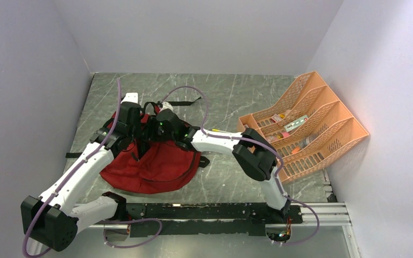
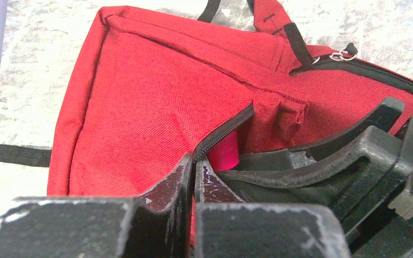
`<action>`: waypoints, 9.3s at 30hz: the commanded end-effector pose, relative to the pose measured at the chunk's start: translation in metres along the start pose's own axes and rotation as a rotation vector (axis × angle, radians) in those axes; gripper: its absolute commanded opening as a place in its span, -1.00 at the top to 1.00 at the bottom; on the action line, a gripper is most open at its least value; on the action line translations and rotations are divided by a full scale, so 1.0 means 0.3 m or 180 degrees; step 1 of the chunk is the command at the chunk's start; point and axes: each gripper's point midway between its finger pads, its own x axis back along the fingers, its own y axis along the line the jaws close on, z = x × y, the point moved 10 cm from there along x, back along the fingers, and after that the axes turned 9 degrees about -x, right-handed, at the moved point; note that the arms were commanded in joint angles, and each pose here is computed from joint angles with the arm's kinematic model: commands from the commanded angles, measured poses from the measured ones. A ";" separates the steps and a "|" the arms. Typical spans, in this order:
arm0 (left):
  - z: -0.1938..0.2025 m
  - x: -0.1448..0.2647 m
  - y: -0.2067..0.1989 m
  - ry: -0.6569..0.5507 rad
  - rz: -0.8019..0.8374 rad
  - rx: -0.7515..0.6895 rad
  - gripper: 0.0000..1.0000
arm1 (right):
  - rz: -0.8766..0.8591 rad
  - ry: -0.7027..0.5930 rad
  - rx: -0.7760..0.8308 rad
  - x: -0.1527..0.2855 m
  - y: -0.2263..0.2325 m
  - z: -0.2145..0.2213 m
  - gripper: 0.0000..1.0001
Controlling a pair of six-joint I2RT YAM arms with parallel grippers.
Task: Pack the student bag
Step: Place the stationery in the student bag, then pick up the stationery from the center of the board, then place the stationery in the student bag, then adjust the student bag at the center of the board.
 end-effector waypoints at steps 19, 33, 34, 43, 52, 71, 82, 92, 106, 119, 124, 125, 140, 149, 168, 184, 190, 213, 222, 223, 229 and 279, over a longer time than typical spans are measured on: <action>-0.028 0.004 0.011 -0.0186 -0.0026 0.0093 0.90 | -0.0079 -0.0703 0.1190 0.366 0.102 -0.138 0.17; -0.026 -0.007 0.015 -0.0148 -0.0078 0.0082 0.90 | 0.1131 -0.0246 0.2023 0.737 -0.218 -0.477 -0.31; -0.025 -0.007 0.015 -0.0149 -0.0075 0.0083 0.90 | 0.1186 -0.0110 0.2052 0.739 -0.244 -0.491 -0.33; -0.027 -0.008 0.013 -0.0153 -0.0033 0.0082 0.90 | 0.1923 0.0756 0.2266 0.650 -0.466 -0.512 -0.42; -0.026 -0.010 0.013 -0.0142 -0.0044 0.0076 0.90 | 0.2119 0.1214 0.2337 0.576 -0.609 -0.479 -0.46; -0.026 -0.013 0.012 -0.0137 -0.0032 0.0073 0.90 | 0.2150 0.1550 0.2262 0.497 -0.762 -0.473 -0.29; -0.026 -0.015 0.011 -0.0133 -0.0018 0.0069 0.90 | 0.2212 0.1688 0.2160 0.483 -0.805 -0.447 0.00; -0.027 -0.017 0.012 -0.0130 -0.0015 0.0075 0.90 | 0.2195 0.1627 0.1911 0.487 -0.794 -0.425 0.44; -0.029 -0.017 0.014 -0.0134 -0.0007 0.0085 0.90 | 0.2145 0.1120 0.1603 0.521 -0.677 -0.472 1.00; -0.032 -0.011 0.018 -0.0157 -0.0013 0.0103 0.90 | 0.0678 -0.0543 0.0777 0.666 -0.213 -0.577 1.00; -0.030 -0.010 0.019 -0.0159 -0.0024 0.0108 0.90 | 0.0058 -0.0584 0.0210 0.610 -0.098 -0.479 1.00; -0.031 -0.009 0.020 -0.0167 -0.0022 0.0107 0.90 | 0.0049 -0.0561 0.0144 0.592 -0.081 -0.450 1.00; -0.032 -0.004 0.022 -0.0183 -0.0020 0.0122 0.90 | -0.0277 0.0050 -0.0370 0.319 0.034 -0.122 1.00; -0.033 -0.004 0.022 -0.0183 -0.0017 0.0118 0.90 | -0.0285 0.0279 -0.0339 0.189 0.059 -0.094 1.00; -0.033 -0.004 0.023 -0.0188 -0.0006 0.0120 0.90 | -0.0160 0.0532 -0.0332 0.043 0.015 -0.052 1.00; -0.033 -0.006 0.023 -0.0184 -0.0001 0.0122 0.90 | -0.0089 0.0346 -0.0207 -0.044 0.025 -0.087 0.52; -0.034 -0.006 0.023 -0.0187 0.0003 0.0123 0.90 | -0.0063 0.0344 -0.0122 -0.022 0.029 -0.092 0.31; -0.037 0.009 0.027 -0.0250 0.0027 0.0175 0.90 | 0.0951 -0.0970 0.0768 0.583 -0.050 -0.204 0.10; -0.035 0.003 0.027 -0.0221 -0.0011 0.0172 0.90 | 0.0984 -0.0738 0.0344 0.701 -0.221 -0.193 -0.42; -0.036 0.004 0.029 -0.0232 -0.0023 0.0181 0.90 | 0.0933 -0.0667 0.0284 0.691 -0.234 -0.189 -0.44; -0.035 0.015 0.031 -0.0326 0.0009 0.0229 0.90 | 0.0783 -0.0052 0.0106 0.570 -0.291 -0.145 -0.47; -0.645 0.165 0.115 -0.1065 -0.0441 0.0490 0.90 | -0.0156 -0.0443 0.1059 0.396 0.210 -0.558 1.00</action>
